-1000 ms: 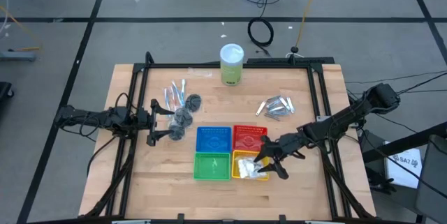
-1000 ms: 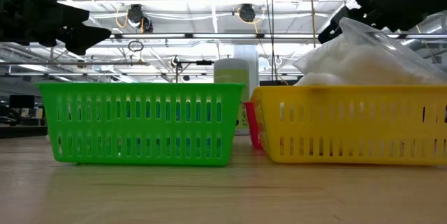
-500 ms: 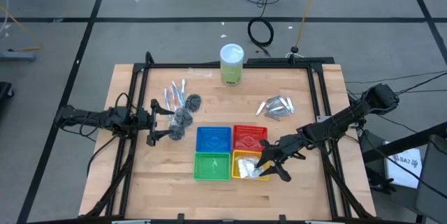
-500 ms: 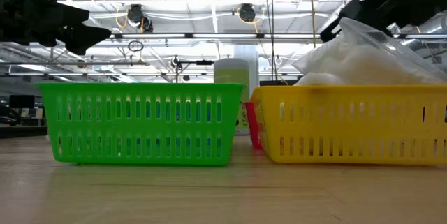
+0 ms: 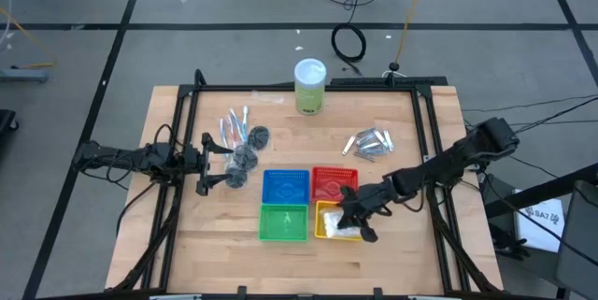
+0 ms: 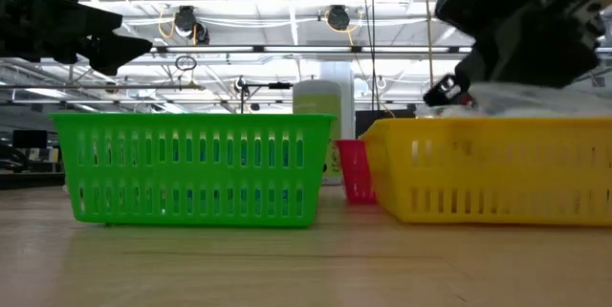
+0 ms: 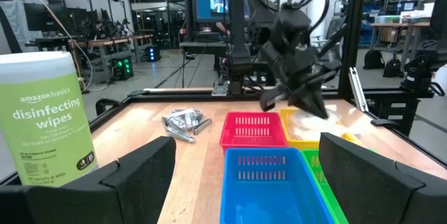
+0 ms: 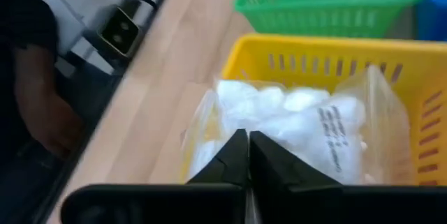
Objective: Pick & Place Travel size toiletries
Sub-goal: Put the white cotton pack into the yellow basket, then put the nail cutter into the red basket
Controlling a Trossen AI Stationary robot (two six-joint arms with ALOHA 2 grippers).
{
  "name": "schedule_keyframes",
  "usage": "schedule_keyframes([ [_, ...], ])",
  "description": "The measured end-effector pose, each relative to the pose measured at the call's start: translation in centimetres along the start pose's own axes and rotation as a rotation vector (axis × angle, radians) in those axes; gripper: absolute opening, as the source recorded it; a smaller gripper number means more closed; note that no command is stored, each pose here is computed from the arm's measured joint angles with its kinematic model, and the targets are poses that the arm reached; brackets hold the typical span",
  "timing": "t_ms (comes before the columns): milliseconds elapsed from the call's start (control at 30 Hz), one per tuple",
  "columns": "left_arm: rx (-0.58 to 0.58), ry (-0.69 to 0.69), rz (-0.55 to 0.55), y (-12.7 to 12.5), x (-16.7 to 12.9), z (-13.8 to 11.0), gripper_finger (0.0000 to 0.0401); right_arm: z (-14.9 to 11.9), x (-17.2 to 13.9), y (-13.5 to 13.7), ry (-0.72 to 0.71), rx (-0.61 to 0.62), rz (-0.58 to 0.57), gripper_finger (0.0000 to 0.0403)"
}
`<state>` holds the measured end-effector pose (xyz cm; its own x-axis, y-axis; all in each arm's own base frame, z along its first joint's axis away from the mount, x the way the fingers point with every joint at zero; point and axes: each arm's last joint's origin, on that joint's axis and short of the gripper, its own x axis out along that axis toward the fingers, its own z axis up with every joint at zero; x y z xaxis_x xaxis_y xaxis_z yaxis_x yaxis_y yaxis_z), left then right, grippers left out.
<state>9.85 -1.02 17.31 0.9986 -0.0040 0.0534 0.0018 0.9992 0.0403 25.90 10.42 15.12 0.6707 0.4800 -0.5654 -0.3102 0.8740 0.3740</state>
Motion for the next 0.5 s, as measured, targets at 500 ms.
schedule_keyframes([
  [500, 0.0, 0.0, 0.0, 0.0, 0.0, 0.0, 0.0347, 1.5, -1.3, 0.8, -0.118, -0.106, 0.033, 0.0021],
])
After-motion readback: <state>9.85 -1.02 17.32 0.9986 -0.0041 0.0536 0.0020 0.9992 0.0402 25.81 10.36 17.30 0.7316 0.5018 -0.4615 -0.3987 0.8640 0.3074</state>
